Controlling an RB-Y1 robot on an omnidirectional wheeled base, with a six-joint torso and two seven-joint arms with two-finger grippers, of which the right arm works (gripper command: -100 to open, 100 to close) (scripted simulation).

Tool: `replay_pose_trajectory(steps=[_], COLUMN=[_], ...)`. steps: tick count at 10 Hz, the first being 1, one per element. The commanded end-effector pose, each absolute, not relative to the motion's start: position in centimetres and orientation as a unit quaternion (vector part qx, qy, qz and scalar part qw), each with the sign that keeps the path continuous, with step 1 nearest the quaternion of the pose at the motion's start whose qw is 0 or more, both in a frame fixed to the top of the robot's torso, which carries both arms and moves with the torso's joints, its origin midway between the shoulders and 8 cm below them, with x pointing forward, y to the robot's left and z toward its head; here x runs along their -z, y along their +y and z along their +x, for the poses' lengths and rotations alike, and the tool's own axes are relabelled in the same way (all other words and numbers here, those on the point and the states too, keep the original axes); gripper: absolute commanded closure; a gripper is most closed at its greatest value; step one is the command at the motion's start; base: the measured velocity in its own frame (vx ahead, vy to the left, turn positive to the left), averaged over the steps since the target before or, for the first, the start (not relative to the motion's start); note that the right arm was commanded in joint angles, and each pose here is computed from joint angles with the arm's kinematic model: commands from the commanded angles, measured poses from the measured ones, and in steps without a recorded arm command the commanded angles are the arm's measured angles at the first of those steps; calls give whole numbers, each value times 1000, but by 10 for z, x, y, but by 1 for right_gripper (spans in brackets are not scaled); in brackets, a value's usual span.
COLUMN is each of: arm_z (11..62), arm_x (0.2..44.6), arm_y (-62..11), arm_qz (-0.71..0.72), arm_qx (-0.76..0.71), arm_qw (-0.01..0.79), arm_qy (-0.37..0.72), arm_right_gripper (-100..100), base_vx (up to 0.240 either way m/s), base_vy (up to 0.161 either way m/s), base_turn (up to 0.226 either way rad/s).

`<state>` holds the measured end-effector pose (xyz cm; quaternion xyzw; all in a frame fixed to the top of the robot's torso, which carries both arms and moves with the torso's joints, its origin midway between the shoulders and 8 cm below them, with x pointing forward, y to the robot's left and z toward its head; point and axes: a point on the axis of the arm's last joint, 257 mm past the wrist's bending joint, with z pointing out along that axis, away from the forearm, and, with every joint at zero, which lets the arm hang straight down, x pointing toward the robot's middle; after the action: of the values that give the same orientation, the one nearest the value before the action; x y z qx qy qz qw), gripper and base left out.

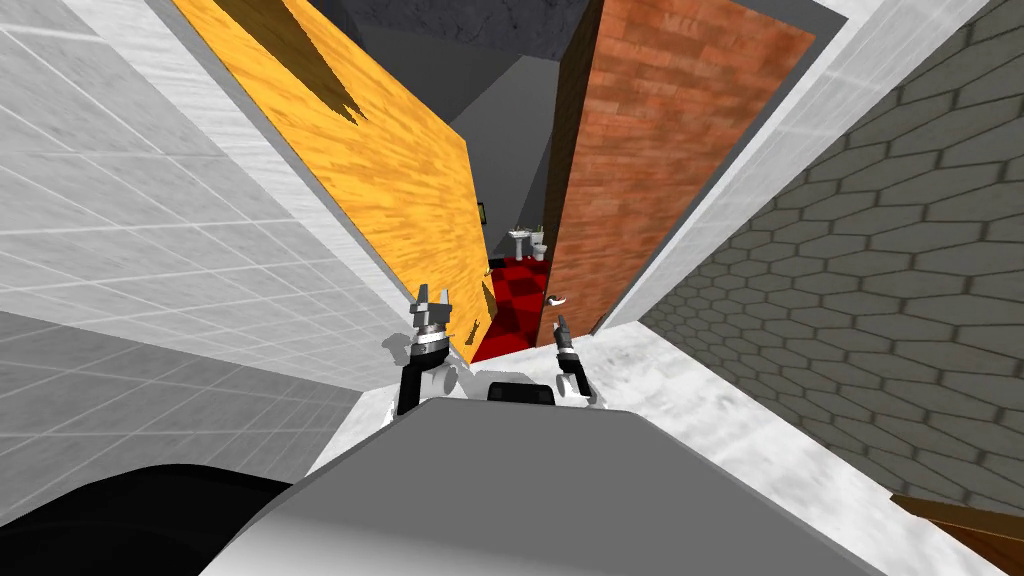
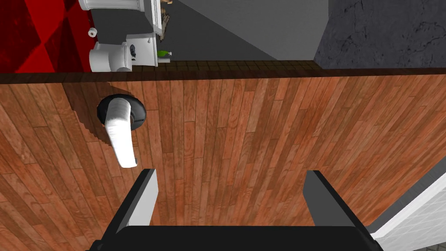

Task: Push the door open

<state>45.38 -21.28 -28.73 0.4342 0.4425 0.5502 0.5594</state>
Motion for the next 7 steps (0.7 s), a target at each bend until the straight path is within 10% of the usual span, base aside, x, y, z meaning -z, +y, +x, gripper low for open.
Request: replay_pose_trajectory(steps=[1, 7], arm_z=[455, 453], arm_x=[296, 333], arm_y=[-210, -192], arm_qz=[438, 455], arm_qx=[-546, -531], arm_qw=[556, 535], arm_qy=[448, 474], arm_right_gripper=[-100, -100], base_vx=[32, 47], base_vy=[-127, -171], base_turn=[97, 124])
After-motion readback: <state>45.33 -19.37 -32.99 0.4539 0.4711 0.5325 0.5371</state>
